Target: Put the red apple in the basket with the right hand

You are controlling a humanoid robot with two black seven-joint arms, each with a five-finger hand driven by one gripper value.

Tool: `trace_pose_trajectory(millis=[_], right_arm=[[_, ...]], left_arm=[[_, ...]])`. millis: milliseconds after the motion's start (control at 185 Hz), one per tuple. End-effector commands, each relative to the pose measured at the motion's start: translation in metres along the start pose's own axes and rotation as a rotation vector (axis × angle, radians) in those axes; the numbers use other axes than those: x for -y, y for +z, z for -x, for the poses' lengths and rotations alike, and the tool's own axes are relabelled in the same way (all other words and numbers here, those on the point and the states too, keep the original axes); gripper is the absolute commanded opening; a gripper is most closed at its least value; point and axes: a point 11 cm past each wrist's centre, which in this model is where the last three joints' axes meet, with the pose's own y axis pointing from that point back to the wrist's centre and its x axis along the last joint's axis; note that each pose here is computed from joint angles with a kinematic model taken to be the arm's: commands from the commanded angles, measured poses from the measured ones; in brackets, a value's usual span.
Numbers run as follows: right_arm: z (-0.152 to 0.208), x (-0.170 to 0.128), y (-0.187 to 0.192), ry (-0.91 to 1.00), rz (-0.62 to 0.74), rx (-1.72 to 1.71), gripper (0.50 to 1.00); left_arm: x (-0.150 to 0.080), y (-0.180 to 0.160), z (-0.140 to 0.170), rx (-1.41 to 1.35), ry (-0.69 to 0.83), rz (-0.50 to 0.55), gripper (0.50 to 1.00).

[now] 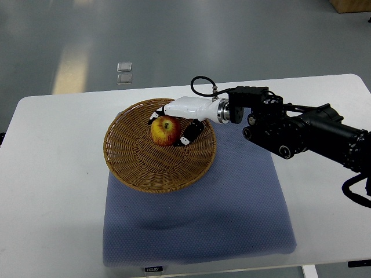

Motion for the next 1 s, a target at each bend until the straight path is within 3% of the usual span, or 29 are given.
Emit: trace_pose_trajectory(millis=[0, 319, 422, 584, 995], right_arm=[[0.004, 0.003, -0.003, -0.002, -0.006, 0.004, 0.703], [0.013, 0.010, -0.012, 0.001, -0.029, 0.017, 0.789], [0.011, 0.012, -0.015, 0.013, -0.038, 0.027, 0.862], [0.010, 0.012, -0.016, 0.020, -0.040, 0.029, 0.895], [0.004, 0.009, -0.018, 0.038, -0.056, 0.047, 0.911]], left_arm=[[0.000, 0.000, 0.000, 0.000, -0.001, 0.000, 1.000], [0.000, 0.000, 0.000, 0.000, 0.000, 0.000, 1.000], [0.000, 0.000, 0.000, 0.000, 0.000, 0.000, 1.000], [0.000, 0.000, 0.000, 0.000, 0.000, 0.000, 1.000], [0.000, 0.000, 0.000, 0.000, 0.000, 0.000, 1.000]])
